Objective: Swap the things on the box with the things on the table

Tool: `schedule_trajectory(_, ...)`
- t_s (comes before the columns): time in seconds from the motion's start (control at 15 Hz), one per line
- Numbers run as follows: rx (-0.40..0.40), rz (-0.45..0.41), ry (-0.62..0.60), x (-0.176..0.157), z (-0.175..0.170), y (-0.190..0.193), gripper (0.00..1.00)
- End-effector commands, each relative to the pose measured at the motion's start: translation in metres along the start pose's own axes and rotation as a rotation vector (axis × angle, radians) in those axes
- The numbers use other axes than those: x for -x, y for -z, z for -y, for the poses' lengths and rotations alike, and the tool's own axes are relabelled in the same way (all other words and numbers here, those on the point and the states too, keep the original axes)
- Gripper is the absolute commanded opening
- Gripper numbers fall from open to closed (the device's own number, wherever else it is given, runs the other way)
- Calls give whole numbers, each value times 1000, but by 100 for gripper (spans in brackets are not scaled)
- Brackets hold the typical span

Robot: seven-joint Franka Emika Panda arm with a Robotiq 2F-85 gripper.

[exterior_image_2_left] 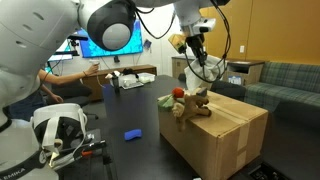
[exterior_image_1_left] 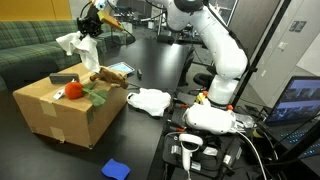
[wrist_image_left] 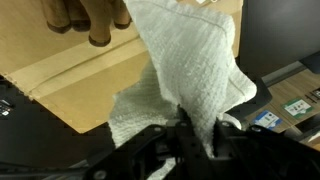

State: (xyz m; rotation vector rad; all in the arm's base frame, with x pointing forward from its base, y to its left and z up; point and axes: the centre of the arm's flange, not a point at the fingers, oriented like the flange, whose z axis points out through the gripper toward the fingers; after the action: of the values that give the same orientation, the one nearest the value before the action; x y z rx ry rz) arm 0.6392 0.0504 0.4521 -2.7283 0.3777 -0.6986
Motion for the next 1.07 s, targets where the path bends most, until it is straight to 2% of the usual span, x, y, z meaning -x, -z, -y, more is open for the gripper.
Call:
schedule_trajectory(0.0, 15, -15, -38, -76, 11, -9, 5)
schedule_trajectory(0.53, 50, -17, -100, -87, -18, -41, 5)
schedule_trajectory(0.6, 53, -10, -103, -87, -21, -44, 41)
schedule_trajectory(0.67, 53, -7, -105, -87, -24, -46, 44)
schedule_trajectory(1.0, 42, -3, -85, -86, -29, -47, 81)
